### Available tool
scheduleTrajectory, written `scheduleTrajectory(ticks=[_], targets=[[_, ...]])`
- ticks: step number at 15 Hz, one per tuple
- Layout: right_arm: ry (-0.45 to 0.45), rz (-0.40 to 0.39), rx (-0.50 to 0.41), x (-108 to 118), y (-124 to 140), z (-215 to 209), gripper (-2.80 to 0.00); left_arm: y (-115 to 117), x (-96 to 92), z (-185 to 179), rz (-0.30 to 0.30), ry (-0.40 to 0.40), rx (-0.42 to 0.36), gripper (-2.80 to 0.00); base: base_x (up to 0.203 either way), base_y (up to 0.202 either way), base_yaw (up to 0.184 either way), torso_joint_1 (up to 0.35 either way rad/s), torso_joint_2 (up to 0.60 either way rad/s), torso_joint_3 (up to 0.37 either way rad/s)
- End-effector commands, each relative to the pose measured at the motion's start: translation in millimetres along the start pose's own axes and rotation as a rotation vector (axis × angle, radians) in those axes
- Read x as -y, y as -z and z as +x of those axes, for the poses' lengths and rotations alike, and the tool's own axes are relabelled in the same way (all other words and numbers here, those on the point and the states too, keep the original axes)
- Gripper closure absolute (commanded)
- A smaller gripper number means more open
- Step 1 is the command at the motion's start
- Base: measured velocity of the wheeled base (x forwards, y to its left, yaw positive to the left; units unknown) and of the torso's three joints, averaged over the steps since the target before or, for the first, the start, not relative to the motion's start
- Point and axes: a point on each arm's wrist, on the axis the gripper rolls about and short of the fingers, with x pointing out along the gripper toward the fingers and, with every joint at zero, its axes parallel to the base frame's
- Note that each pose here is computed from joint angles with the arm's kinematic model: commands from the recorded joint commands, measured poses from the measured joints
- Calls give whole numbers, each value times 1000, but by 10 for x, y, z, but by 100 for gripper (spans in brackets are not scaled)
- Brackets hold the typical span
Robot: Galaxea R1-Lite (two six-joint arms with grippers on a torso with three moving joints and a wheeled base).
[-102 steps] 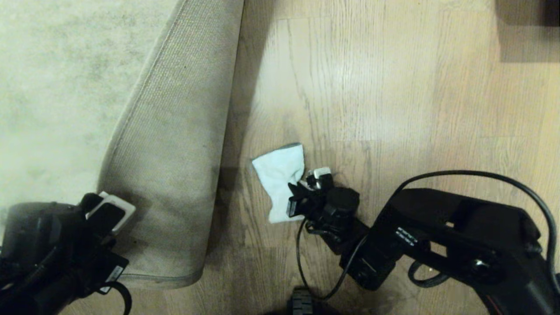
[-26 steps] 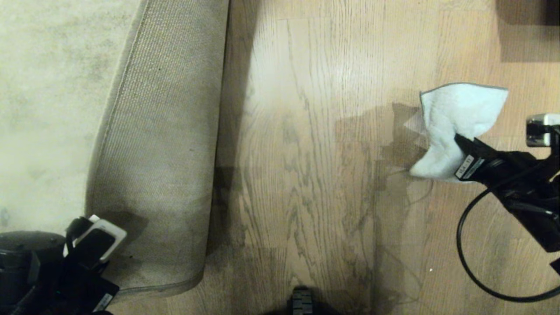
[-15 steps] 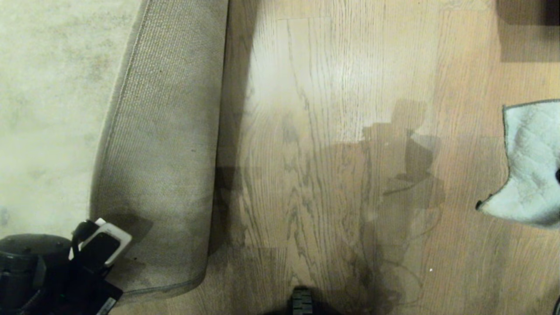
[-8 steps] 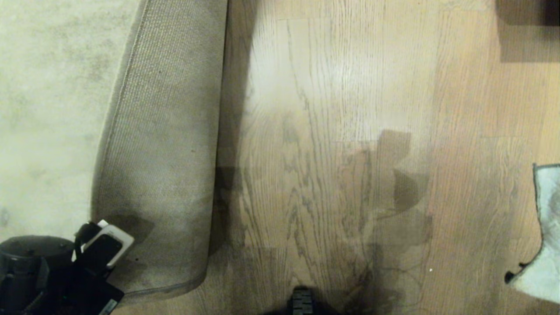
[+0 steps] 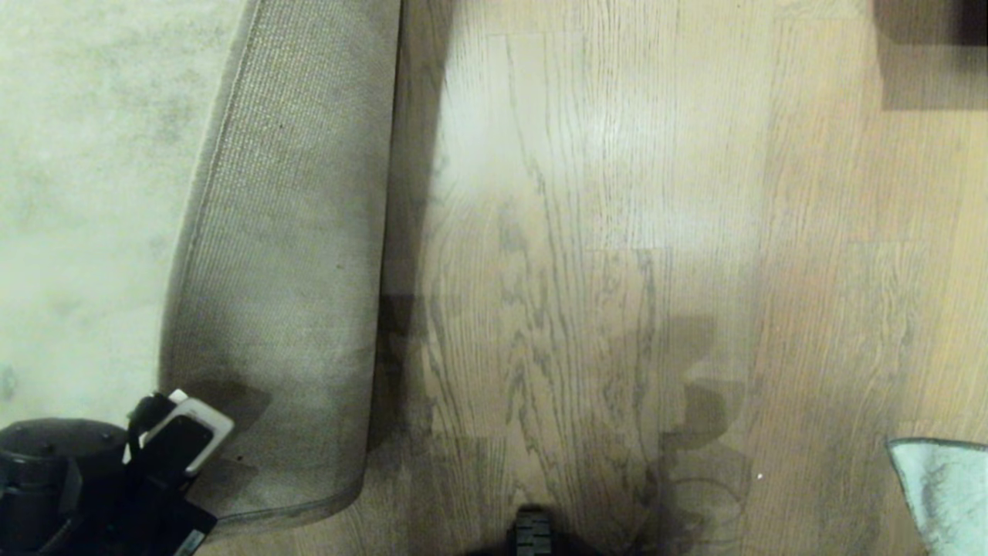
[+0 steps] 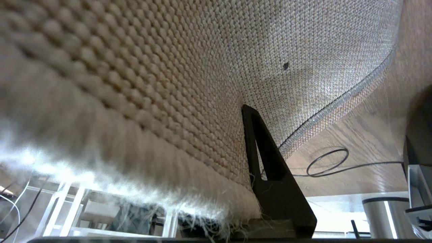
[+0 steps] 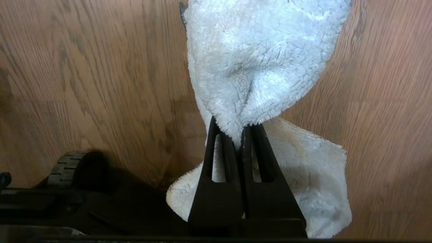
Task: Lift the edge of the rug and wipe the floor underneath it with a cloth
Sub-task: Wipe the floor under the carpet with a rag, then lay down the carpet
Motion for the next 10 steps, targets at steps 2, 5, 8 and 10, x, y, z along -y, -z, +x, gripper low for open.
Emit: scheduleTrajectory(ticks=[2, 5, 8, 10], targets=[[-1, -2, 19, 0, 4, -10, 0, 34, 3, -20, -1, -1, 5, 0, 0, 0, 0, 0, 0, 0], [-1, -2, 20, 0, 3, -10, 0, 73, 13, -28, 2, 0, -2, 0, 0, 0, 0, 0, 0, 0], [-1, -2, 18, 0, 3, -9, 0, 75, 11, -34, 3, -2, 0, 0, 0, 0, 0, 0, 0, 0], [-1, -2, 18, 0, 3, -9, 0, 75, 11, -34, 3, -3, -1, 0, 0, 0, 0, 0, 0, 0]])
